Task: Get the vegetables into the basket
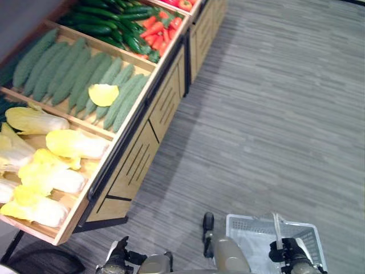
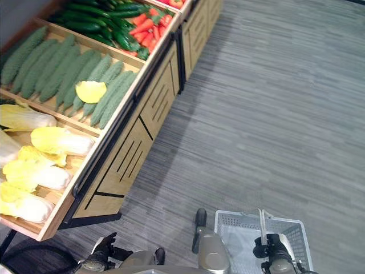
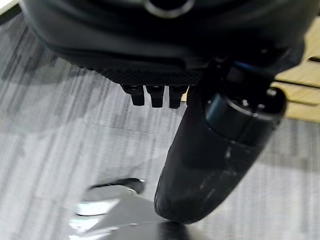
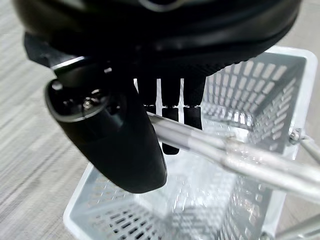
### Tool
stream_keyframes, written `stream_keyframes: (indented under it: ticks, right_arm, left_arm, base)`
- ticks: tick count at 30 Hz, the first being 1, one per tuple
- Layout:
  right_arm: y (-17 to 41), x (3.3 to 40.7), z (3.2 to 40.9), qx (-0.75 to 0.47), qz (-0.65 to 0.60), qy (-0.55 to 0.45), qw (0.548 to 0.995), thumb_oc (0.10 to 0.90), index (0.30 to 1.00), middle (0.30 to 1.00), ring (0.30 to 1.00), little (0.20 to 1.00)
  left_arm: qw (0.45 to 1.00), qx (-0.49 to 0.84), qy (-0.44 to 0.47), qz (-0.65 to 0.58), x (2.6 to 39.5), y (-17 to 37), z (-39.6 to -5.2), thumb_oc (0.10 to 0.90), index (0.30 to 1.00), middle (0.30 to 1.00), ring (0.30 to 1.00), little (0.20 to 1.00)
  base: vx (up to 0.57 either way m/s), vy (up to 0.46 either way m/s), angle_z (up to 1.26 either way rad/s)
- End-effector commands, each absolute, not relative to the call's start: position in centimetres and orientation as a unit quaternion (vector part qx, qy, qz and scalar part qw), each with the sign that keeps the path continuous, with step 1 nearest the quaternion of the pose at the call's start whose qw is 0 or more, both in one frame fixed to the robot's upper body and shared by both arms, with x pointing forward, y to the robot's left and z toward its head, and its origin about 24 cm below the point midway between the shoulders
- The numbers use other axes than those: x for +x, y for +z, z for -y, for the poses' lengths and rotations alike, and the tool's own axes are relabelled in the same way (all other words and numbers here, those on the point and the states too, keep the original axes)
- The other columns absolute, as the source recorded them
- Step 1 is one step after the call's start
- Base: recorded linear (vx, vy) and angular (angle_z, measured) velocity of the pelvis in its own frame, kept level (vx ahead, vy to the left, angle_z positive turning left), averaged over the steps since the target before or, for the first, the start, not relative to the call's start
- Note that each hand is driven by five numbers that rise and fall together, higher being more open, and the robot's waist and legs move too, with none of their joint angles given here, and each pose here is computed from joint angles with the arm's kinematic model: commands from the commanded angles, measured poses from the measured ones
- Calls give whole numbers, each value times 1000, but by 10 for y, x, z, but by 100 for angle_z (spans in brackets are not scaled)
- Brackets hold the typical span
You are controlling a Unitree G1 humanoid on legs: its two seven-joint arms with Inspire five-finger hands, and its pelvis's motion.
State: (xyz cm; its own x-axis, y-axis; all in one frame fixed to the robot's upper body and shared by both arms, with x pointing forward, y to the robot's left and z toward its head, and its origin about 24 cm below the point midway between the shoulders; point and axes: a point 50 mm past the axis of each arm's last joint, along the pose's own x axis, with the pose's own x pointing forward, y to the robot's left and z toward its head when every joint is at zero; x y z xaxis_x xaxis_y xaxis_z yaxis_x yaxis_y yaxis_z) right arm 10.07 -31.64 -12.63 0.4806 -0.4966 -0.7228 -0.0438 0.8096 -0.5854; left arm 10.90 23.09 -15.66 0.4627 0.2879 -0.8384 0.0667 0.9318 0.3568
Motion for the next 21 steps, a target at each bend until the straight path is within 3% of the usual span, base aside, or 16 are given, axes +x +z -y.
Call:
stream_keyframes:
  ticks: [1, 10, 21]
  right_arm:
    - [-114, 81, 345, -296, -487, -186, 801, 400, 300, 300, 300, 300]
    - [-120, 53, 345, -271, -520, -226, 778, 400, 300, 300, 300, 300]
    - [-127, 68, 331, -276, -522, -189, 785, 400, 300, 300, 300, 300]
  left_arm:
    - [851, 172, 72, -490, 122, -152, -230, 900, 1000, 1000, 1000, 1000]
    - [858, 195, 52, -472, 141, -147, -225, 900, 1000, 1000, 1000, 1000]
    - [844, 197, 71, -494, 124, -149, -243, 900, 1000, 1000, 1000, 1000]
  base:
    - [156, -298, 62]
    - [129, -29, 100]
    - [135, 184, 5]
